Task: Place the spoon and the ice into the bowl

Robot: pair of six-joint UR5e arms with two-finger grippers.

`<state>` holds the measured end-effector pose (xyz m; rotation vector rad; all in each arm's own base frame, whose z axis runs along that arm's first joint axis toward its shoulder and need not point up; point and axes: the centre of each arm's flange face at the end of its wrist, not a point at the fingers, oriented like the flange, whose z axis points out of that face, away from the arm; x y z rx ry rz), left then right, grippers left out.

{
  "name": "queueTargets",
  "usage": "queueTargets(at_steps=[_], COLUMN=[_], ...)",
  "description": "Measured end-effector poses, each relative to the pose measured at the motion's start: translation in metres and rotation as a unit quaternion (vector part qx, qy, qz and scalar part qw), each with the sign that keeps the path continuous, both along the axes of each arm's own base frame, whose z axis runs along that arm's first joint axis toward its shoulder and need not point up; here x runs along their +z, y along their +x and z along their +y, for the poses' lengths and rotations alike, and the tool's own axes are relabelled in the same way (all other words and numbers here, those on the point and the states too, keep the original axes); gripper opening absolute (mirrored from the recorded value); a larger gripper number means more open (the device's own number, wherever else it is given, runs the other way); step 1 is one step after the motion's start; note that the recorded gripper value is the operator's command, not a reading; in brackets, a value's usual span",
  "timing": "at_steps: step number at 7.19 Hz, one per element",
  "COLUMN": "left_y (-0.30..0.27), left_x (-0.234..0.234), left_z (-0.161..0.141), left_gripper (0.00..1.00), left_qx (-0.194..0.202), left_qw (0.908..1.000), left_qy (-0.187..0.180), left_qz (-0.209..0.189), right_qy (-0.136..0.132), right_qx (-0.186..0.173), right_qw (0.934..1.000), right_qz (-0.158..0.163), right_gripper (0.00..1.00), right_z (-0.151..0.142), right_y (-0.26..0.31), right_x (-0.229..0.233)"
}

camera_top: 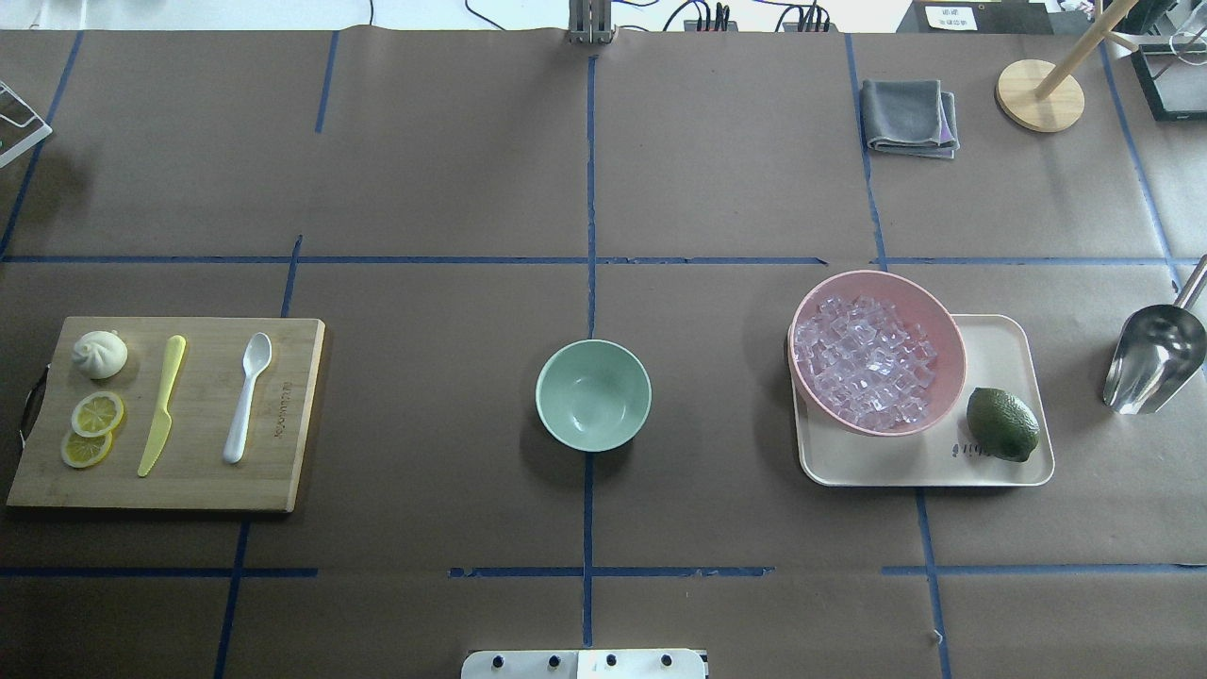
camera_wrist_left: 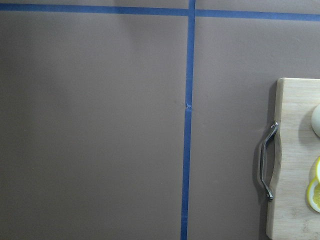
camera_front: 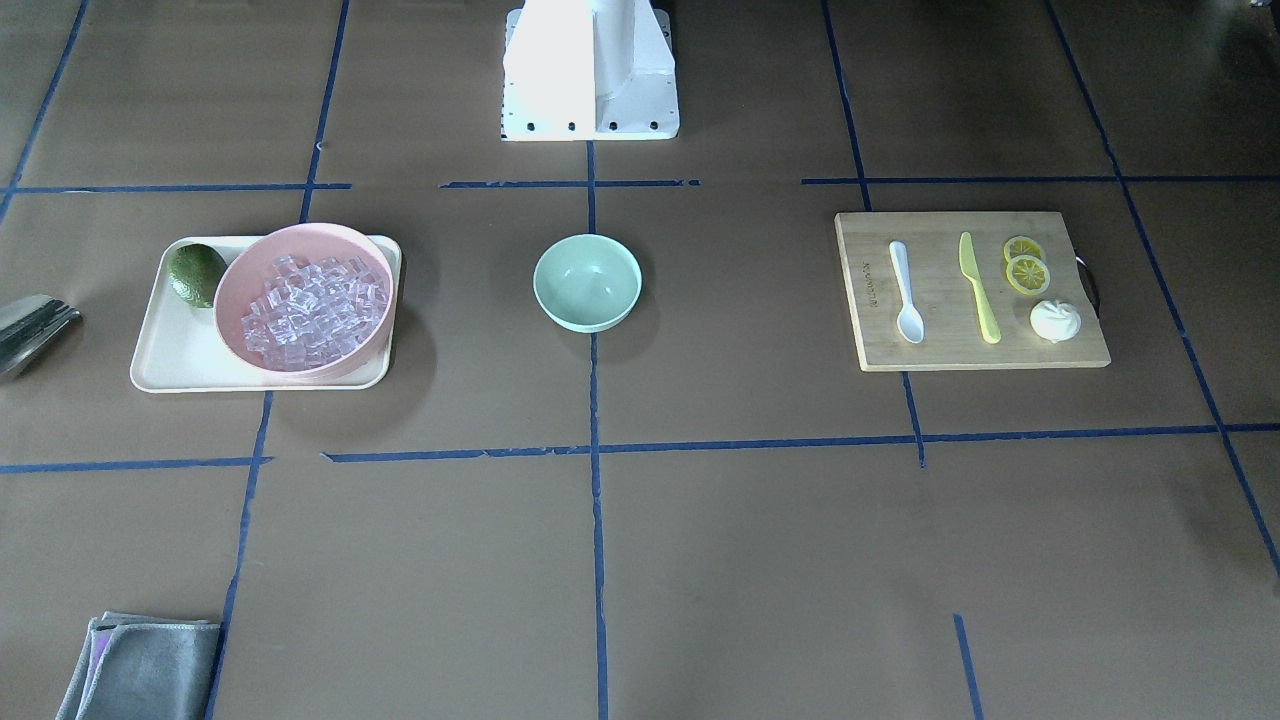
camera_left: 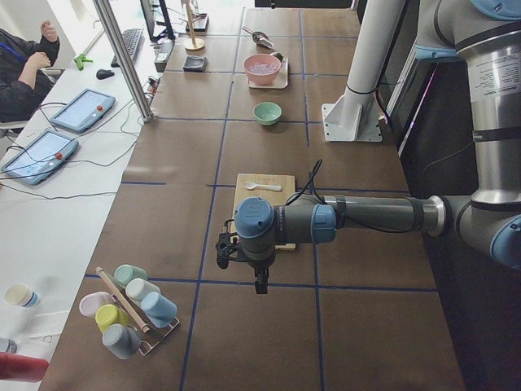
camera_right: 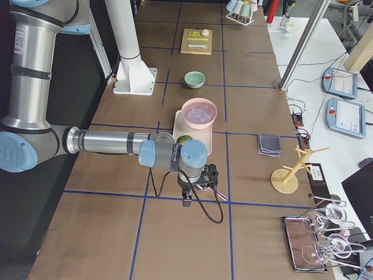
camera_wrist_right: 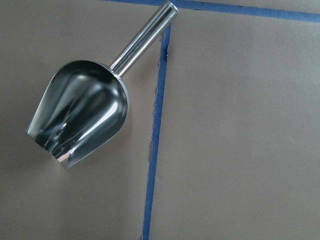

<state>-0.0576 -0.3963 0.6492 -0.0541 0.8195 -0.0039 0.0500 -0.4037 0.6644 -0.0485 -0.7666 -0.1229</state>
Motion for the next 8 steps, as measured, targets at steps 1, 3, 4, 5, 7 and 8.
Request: queueTargets(at_steps=[1, 3, 4, 5, 7, 8], left_y=[0.0, 0.001, 0.001, 0.003, 0.01, 0.018], left_x=[0.0, -0.001, -0.002, -0.005, -0.016, -0.028], left_z=[0.0, -0.001, -0.002, -0.004, -0.014, -0.034], left_gripper=[1.0, 1.0, 1.0, 1.0, 1.0, 1.0], left_qx=[0.0, 0.001, 0.002, 0.004, 0.01, 0.011], left_qw=[1.0, 1.0, 1.0, 1.0, 0.9998, 0.9997], left_qy=[0.0, 0.002, 0.004, 0.008, 0.017, 0.023], left_qz=[0.0, 0.0, 0.0, 0.0, 0.0, 0.001], right_qy=[0.0, 0.001, 0.003, 0.003, 0.015, 0.028], right_qx=[0.0, -0.001, -0.001, 0.0, 0.001, 0.001], right_qw=[1.0, 1.0, 1.0, 1.0, 0.9999, 0.9996], right_qz=[0.0, 0.0, 0.0, 0.0, 0.0, 0.0], right_gripper=[1.0, 1.0, 1.0, 1.0, 1.0, 1.0], right_z=[0.0, 0.0, -0.001, -0.001, -0.009, -0.021], right_y=[0.0, -0.001, -0.001, -0.001, -0.001, -0.002], right_x=[0.0, -0.001, -0.002, -0.002, -0.014, -0.026])
